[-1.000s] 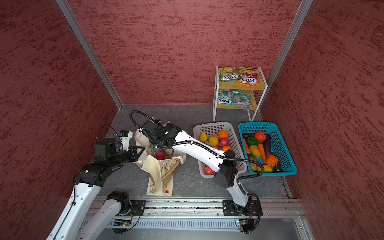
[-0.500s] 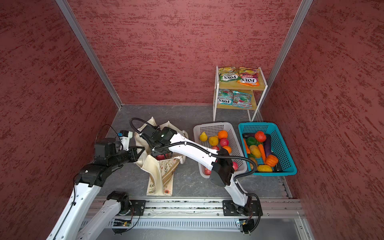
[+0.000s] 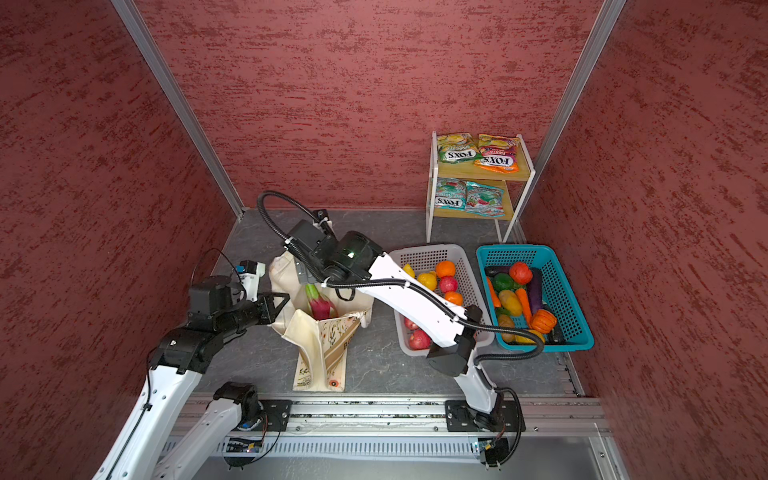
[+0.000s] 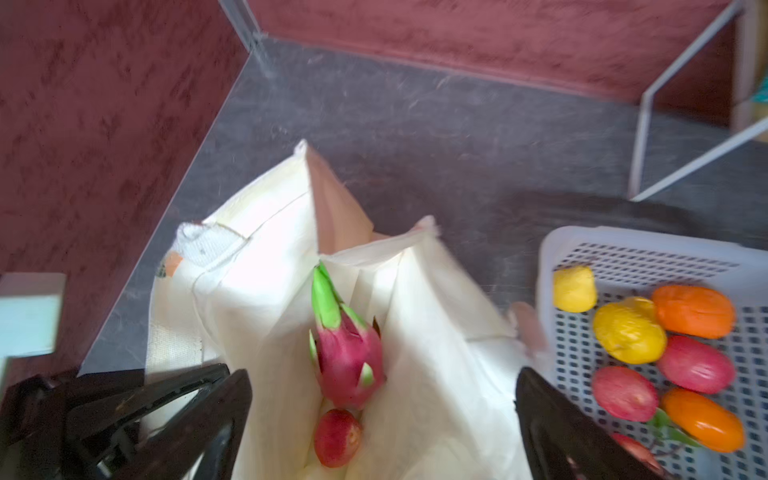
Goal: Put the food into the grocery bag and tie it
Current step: 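Drop the red apple into the bag by opening the right gripper, then move the right gripper back over the apples in the white basket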
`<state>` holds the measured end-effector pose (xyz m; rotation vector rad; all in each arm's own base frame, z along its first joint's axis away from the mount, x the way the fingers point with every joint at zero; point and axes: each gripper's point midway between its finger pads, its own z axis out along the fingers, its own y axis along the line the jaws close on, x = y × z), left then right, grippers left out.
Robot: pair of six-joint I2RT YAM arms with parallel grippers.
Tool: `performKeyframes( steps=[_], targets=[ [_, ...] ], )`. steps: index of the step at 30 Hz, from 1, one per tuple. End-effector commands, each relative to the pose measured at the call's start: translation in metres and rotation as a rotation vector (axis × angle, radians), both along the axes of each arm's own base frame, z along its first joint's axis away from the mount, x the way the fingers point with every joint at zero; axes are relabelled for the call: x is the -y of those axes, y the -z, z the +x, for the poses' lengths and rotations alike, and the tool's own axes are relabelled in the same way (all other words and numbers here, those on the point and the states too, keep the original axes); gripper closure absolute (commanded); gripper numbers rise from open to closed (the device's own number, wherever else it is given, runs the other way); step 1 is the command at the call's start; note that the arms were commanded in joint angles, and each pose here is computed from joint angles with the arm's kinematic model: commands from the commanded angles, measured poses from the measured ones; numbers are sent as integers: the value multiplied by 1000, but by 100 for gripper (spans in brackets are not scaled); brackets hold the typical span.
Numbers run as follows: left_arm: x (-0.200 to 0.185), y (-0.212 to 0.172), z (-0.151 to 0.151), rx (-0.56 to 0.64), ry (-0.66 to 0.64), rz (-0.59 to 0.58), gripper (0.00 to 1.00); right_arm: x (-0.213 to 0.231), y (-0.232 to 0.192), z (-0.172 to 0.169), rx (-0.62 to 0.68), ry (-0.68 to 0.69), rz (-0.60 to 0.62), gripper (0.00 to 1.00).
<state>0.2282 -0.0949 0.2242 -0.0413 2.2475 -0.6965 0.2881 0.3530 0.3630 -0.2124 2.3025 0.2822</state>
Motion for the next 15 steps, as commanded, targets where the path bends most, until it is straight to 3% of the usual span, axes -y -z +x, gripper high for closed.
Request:
performKeyframes(
  steps=[1, 8, 15],
  targets=[
    [-1, 3, -2, -3, -3, 0, 89, 78, -17, 13, 50, 204, -43, 1],
    [-2, 3, -2, -4, -5, 0, 89, 182, 54, 18, -103, 463, -90, 1],
    [-2, 5, -1, -13, -5, -2, 89, 226, 114, -6, -188, 523, -3, 1]
  ],
)
